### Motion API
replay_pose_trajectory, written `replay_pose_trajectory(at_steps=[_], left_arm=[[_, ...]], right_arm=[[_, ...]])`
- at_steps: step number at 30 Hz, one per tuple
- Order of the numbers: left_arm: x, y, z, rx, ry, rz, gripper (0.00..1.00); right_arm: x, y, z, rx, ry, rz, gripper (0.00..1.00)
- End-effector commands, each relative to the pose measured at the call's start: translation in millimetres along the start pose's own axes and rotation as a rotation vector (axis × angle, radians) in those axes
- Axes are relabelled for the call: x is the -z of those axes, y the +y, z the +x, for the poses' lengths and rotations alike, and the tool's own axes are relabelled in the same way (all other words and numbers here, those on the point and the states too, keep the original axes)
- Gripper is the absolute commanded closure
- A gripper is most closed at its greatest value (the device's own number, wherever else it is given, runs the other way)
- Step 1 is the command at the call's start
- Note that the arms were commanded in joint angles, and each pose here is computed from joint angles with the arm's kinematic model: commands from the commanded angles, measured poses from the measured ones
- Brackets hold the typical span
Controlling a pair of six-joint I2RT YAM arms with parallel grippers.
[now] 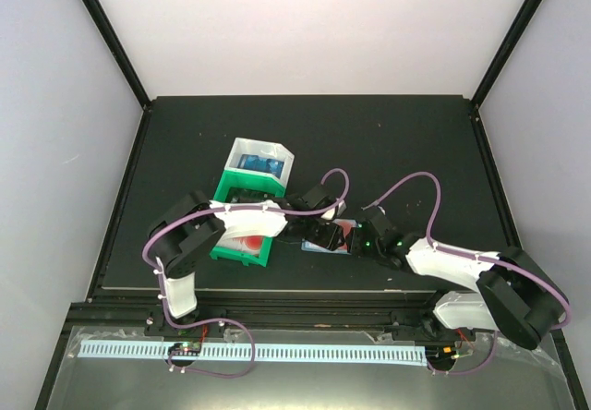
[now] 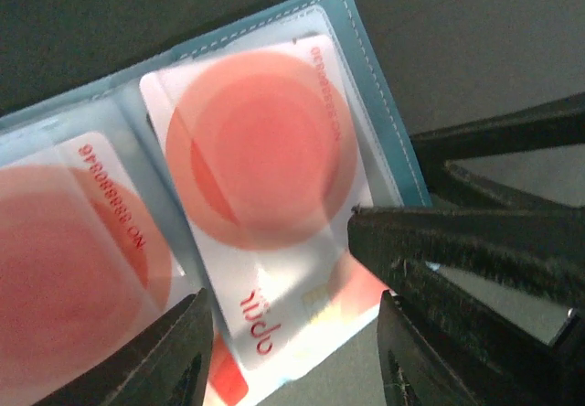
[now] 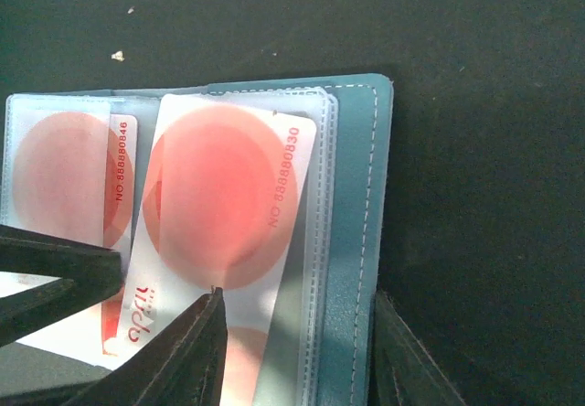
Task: Put the credit cards into the card holder
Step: Insert the credit card into the card holder.
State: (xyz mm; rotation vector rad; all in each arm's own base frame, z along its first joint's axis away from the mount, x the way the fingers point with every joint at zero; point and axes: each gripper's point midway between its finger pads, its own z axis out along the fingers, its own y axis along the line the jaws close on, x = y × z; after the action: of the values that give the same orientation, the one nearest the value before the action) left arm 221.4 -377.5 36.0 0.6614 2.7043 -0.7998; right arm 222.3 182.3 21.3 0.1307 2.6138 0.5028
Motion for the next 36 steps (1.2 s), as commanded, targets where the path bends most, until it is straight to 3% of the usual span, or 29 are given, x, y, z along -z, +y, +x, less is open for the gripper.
replay_pose_trajectory(at_steps=[1,9,19,27,33,36], left_arm=[[-10.6,-0.6,-2.0,0.013,0.026,-0.006,0.50],[-19.3,-2.3,7.2,0.032,0.063,0.029,0.59],[6.7,-28.2,-10.3,0.009,-0.022,0.167,0.62],[48.0,-39.9,-16.7,-0.106,-0.096,0.177,0.46],[62.8,-3.6,-8.7,-0.013,-0.152,0.036,0.37],[62.1,8.1,-3.6,0.034,-0.163,0.029,0.37]], right_arm=[[-1.9,-0.4,5.7,0.012,0.010,-0.024,0.54],[-1.8,6.2,8.4,0.018,0.014,-0.076,0.53],[8.1,2.5,0.8,0.007,-0.019,-0.049,0.52],[37.1,-12.0,-22.3,0.004,-0.101,0.077,0.47],[44.3,-2.4,-26.4,0.030,-0.089,0.071,0.46],[39.3,7.1,-26.0,0.056,-0.064,0.070,0.46]])
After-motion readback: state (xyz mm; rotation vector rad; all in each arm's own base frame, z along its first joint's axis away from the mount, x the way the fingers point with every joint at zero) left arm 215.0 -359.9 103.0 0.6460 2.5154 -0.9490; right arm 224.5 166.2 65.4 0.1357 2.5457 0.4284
